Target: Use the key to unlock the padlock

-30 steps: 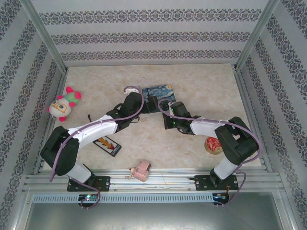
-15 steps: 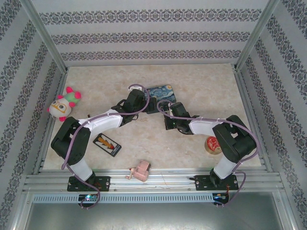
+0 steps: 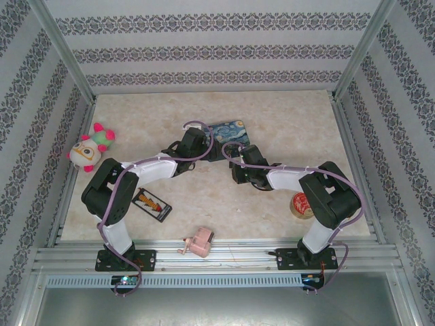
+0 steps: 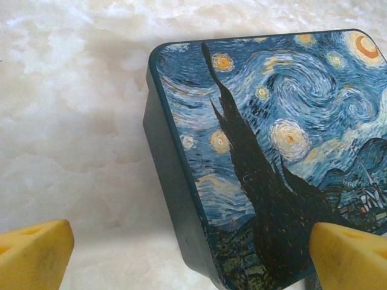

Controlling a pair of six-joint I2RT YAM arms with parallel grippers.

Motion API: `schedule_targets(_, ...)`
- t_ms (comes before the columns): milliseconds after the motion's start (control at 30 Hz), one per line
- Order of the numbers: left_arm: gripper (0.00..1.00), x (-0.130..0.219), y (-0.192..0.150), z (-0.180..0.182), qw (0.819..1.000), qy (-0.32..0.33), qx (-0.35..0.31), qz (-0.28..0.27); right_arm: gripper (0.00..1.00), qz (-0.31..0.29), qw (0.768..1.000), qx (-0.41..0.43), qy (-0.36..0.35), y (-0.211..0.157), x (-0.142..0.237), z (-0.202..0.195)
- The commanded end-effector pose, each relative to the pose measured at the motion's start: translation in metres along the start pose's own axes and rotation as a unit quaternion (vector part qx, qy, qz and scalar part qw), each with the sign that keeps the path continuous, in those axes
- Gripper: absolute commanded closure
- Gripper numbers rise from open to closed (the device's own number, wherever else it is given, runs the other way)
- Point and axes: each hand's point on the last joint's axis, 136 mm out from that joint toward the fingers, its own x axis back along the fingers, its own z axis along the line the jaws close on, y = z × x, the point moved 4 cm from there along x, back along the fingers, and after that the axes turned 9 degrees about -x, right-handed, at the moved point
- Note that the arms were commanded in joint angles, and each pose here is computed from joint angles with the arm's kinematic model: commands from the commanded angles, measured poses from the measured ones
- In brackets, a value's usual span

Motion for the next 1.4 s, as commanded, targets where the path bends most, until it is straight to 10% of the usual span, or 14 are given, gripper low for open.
schedule_targets(0, 0.01, -0.002, 0.015, 0.002, 1.0, 0.005, -0.006, -0.016, 0.71, -0.01, 1.0, -0.015, -0.006, 0.008, 0.005, -0.002)
schedule_targets(867, 0.01, -0.009, 0.013, 0.0, 1.0, 0.005, -0.002, -0.007, 0.49, -0.021, 0.999, -0.044, 0.003, 0.031, -0.009, 0.016)
schedule_targets(1367, 0.01, -0.015, 0.002, 0.007, 0.999, 0.03, -0.011, 0.02, 0.72, -0.009, 0.998, -0.066, -0.005, 0.028, -0.025, 0.009)
